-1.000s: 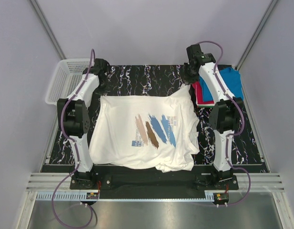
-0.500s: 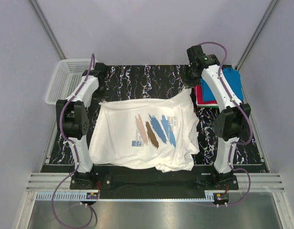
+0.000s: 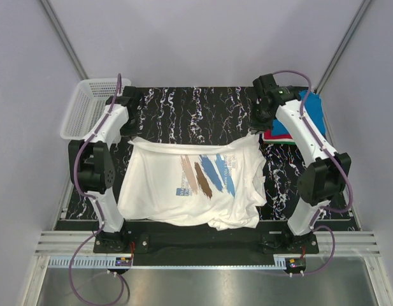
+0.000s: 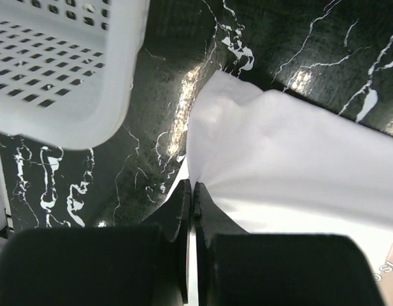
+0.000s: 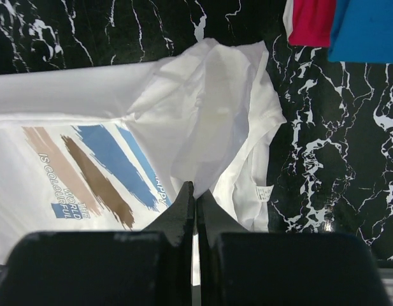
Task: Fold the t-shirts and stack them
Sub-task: Fold the tshirt
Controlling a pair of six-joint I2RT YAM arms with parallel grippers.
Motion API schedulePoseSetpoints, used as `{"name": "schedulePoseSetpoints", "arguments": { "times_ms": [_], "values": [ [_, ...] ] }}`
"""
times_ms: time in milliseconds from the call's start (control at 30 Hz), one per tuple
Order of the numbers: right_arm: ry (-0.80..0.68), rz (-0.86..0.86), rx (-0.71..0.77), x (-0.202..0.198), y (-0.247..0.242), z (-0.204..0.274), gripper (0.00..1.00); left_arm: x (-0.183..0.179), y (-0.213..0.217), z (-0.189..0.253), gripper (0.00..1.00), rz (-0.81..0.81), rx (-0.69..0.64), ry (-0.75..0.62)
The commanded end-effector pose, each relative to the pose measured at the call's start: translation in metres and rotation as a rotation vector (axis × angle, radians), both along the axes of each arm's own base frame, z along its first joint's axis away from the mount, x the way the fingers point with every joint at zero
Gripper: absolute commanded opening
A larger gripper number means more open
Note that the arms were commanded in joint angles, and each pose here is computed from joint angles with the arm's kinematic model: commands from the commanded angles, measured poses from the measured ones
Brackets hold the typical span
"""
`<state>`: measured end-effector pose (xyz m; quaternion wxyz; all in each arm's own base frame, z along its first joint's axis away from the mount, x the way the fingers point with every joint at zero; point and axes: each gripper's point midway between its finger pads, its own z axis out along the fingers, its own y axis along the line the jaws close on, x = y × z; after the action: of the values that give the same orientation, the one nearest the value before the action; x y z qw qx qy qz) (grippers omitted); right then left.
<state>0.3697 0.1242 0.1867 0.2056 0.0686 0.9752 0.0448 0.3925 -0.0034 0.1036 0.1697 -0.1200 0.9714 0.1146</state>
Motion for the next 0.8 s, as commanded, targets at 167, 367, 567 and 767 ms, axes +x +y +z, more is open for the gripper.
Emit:
{"name": "schedulePoseSetpoints", "arguments": {
  "times_ms": [167,367,567,767],
  "values": [
    [-0.127,-0.042,0.011,-0.017,-0.010,0.055,0.00,-0.001,0.011,0.058,0.00,0.029,0.031,-0.172],
    [-0.172,-0.068,-0.016,-0.026,-0.021,0.067,0.00,-0.006,0.016,0.063,0.00,0.041,0.050,-0.192],
    [-0.191,-0.076,-0.030,-0.021,-0.024,0.075,0.00,0.003,0.008,0.053,0.00,0.016,0.019,-0.166],
    [-0.098,-0.043,0.011,-0.035,-0.014,0.058,0.00,-0.008,0.009,0.043,0.00,0.013,0.022,-0.129]
  ]
}}
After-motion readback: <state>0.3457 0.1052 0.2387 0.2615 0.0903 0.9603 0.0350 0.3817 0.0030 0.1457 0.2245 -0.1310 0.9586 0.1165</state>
